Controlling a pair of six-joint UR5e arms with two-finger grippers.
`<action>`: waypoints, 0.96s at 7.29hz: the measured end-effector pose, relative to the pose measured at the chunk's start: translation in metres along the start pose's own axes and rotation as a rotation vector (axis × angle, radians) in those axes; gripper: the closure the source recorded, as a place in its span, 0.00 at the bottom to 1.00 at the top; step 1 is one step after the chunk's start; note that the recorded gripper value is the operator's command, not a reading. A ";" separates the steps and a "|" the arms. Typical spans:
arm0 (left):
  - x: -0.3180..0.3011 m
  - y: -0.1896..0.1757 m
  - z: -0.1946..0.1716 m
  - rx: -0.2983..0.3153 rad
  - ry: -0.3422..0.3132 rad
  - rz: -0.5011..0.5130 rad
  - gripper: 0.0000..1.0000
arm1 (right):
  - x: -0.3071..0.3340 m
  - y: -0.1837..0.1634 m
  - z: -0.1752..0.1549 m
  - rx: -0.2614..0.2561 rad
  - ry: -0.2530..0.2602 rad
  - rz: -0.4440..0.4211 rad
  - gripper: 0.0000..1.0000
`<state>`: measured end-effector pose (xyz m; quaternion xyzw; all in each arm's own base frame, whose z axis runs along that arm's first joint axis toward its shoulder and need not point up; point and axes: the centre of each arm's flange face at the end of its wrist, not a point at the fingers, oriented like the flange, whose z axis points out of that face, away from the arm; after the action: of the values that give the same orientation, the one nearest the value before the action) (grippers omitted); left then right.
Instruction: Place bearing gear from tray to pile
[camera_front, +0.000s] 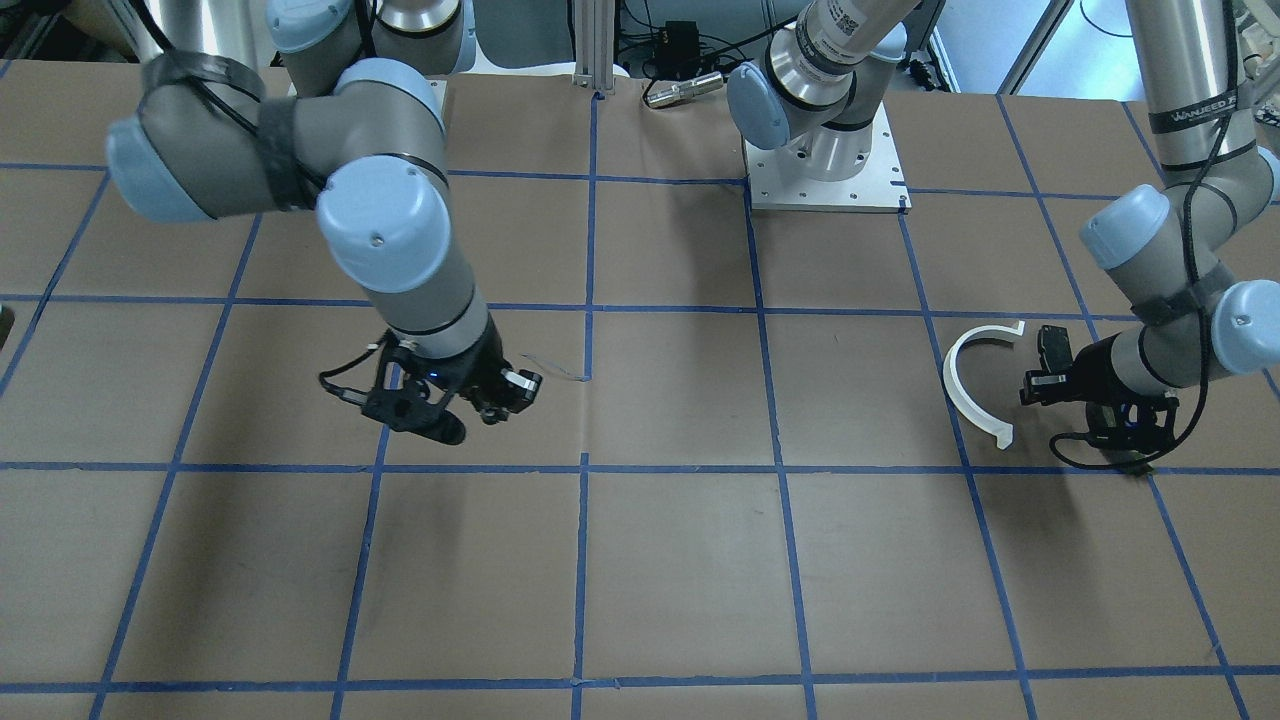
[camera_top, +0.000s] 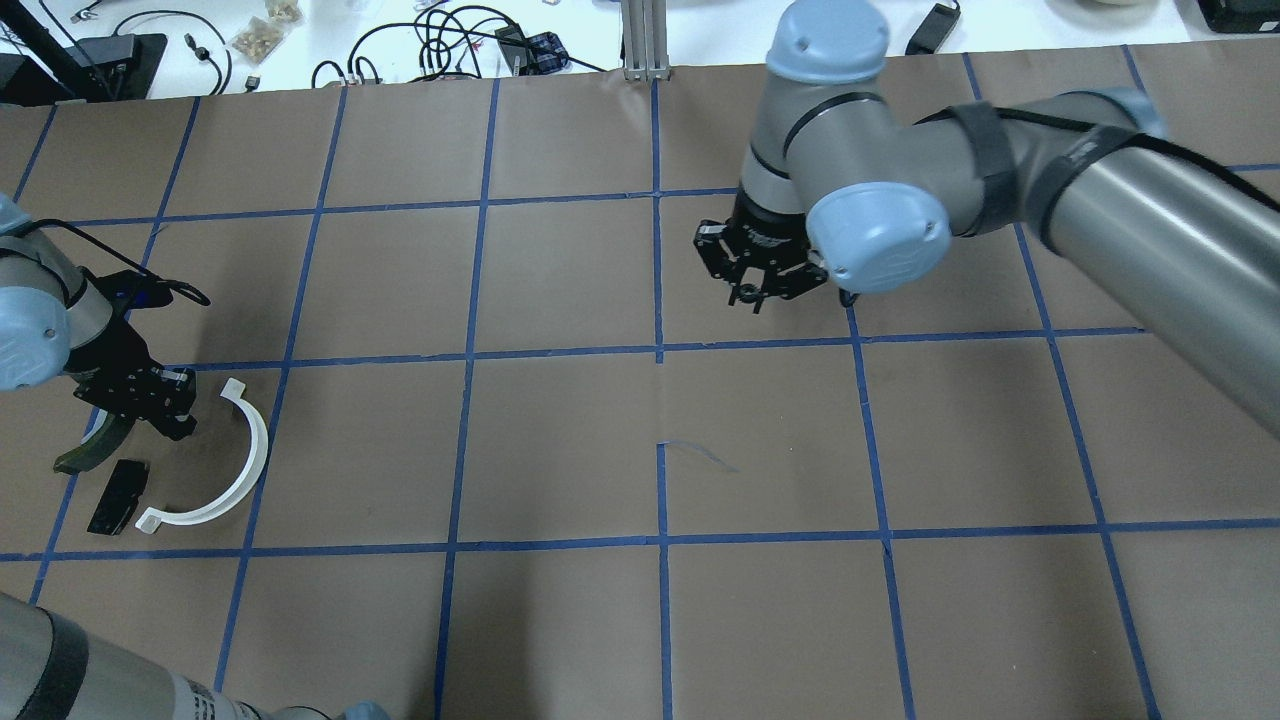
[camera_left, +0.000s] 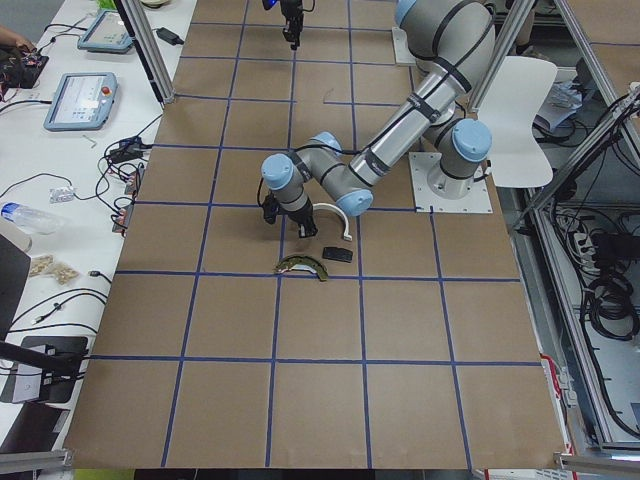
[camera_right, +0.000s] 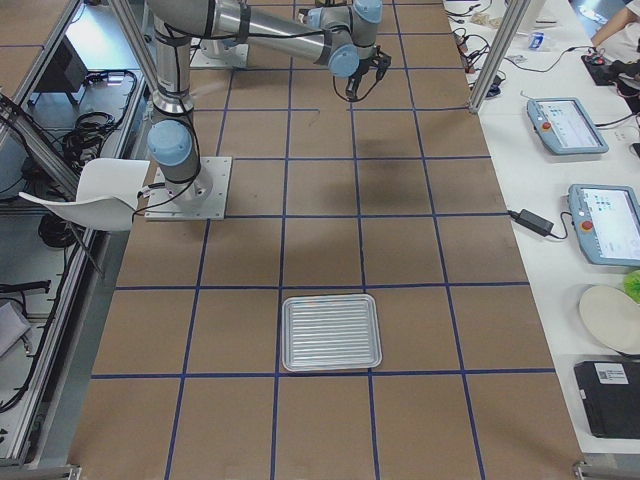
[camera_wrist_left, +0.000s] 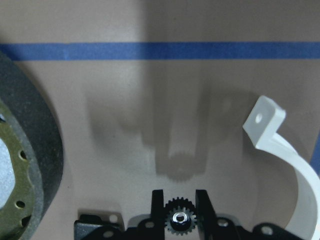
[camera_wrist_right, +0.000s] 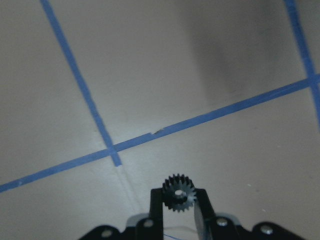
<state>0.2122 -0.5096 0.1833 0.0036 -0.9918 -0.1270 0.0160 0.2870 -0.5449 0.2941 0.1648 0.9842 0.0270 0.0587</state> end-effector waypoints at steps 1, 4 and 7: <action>0.001 -0.001 0.003 0.004 0.012 0.001 0.50 | -0.022 0.007 0.021 -0.002 -0.028 -0.029 0.67; 0.002 0.000 0.002 0.010 0.018 0.003 0.10 | -0.042 0.003 0.053 0.021 -0.064 -0.091 0.00; 0.017 -0.028 -0.062 0.111 -0.045 0.042 0.00 | -0.049 -0.010 0.033 0.059 -0.072 -0.178 0.00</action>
<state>0.1969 -0.5521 0.2364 -0.0194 -0.9973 -0.0713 -0.0040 0.3338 -0.5692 0.2658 0.0792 0.9926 -0.0132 0.0910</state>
